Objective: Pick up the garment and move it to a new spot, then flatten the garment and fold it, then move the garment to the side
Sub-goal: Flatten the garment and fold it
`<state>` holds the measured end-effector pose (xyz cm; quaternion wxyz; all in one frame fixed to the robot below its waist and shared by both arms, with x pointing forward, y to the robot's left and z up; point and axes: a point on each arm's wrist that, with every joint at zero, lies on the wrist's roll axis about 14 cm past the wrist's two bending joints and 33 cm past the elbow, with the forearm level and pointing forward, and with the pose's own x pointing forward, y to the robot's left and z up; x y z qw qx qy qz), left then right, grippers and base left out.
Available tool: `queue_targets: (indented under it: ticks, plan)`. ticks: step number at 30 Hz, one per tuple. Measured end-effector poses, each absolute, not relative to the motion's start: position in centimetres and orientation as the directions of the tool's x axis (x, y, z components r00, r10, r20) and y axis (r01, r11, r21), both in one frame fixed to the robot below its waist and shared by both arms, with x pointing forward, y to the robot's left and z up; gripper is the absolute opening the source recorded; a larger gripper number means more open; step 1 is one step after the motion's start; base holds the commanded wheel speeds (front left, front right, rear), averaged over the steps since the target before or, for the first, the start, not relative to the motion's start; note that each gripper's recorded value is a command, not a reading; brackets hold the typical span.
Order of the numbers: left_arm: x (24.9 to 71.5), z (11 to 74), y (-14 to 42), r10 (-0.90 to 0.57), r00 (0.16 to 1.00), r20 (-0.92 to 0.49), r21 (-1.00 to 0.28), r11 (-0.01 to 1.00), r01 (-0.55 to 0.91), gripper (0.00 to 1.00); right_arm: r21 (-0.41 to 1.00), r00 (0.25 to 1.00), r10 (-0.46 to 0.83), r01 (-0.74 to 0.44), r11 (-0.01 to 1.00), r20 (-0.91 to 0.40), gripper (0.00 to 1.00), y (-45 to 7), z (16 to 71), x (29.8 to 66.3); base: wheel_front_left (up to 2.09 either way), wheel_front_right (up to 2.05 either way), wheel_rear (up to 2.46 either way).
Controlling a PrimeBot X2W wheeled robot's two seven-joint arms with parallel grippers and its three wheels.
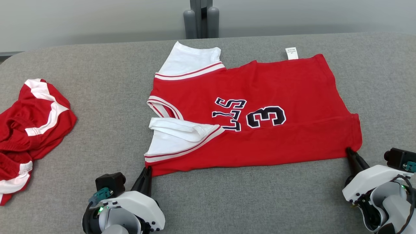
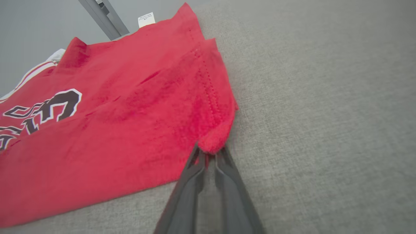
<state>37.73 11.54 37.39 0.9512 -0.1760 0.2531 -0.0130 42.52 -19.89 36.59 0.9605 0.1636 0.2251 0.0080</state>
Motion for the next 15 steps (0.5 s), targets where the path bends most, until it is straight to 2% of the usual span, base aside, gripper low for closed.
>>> queue_targets:
  ticks: [10, 15]
  plan:
    - [36.9, 39.7, 12.1, -0.117, 0.914, -0.389, -0.345, 0.938, -0.027, 0.00, 0.321, 0.914, 0.084, 0.052, 0.946, -0.396, 0.00, -20.9, 37.7, 41.5, 0.00, 0.00, 0.00]
    - [34.5, 39.4, 11.6, -0.168, 0.886, -0.431, -0.363, 0.932, 0.000, 0.00, 0.326, 0.912, 0.083, 0.058, 0.944, -0.401, 0.00, -21.8, 37.8, 39.8, 0.00, 0.00, 0.00]
